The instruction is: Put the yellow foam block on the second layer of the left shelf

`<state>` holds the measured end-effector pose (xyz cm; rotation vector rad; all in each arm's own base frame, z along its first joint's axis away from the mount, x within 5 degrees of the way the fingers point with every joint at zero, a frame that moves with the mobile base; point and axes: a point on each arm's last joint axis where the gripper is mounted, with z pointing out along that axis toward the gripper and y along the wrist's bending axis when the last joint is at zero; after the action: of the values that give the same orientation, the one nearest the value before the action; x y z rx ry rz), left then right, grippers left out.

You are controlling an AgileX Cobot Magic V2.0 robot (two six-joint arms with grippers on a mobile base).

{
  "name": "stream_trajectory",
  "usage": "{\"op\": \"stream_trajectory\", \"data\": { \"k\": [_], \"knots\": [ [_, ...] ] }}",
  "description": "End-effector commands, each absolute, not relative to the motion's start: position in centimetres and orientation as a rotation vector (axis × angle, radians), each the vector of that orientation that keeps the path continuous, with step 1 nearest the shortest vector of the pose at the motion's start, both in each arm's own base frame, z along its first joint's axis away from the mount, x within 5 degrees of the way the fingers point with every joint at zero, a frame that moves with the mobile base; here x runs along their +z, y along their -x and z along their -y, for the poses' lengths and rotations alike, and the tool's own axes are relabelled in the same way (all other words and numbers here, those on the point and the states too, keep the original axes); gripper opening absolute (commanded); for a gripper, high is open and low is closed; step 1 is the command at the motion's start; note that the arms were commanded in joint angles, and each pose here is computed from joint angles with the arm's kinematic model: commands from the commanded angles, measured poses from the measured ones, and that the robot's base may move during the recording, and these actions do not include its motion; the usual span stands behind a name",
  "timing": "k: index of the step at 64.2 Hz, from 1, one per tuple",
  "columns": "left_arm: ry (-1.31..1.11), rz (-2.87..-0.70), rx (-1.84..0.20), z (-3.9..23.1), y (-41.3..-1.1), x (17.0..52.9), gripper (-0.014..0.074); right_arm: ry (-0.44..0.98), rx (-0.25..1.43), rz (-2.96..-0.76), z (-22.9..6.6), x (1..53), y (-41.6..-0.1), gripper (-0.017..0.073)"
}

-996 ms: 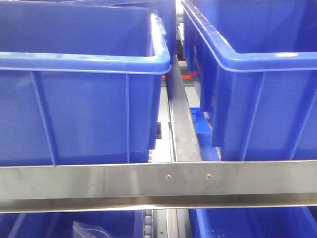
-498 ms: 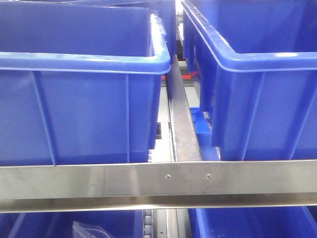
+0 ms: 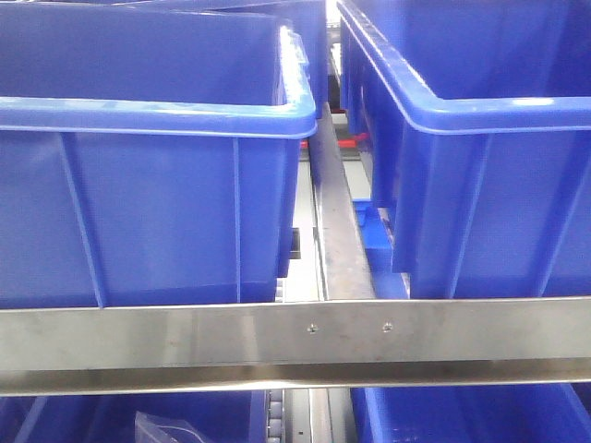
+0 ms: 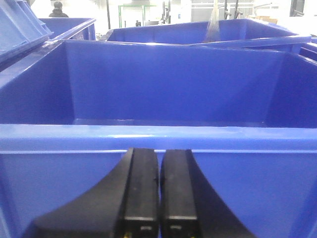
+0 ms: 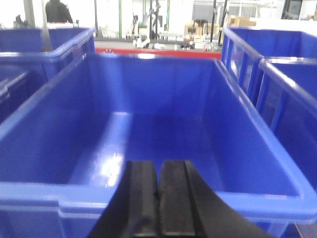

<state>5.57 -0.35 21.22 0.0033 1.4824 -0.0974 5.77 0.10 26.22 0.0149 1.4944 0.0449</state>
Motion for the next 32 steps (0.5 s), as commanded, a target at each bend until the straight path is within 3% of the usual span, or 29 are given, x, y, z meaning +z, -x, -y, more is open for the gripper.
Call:
{"op": "stream_trajectory", "data": {
  "k": [1, 32],
  "knots": [
    [0.004, -1.406, -0.107, 0.33, -5.44, 21.18, 0.0124, -0.002, 0.027, -1.395, -0.08, 27.67, -5.55, 0.0054],
    [0.004, -1.406, -0.107, 0.33, -5.44, 21.18, 0.0124, -0.002, 0.027, -1.398, -0.08, 27.60, -5.57, 0.0054]
  ]
}}
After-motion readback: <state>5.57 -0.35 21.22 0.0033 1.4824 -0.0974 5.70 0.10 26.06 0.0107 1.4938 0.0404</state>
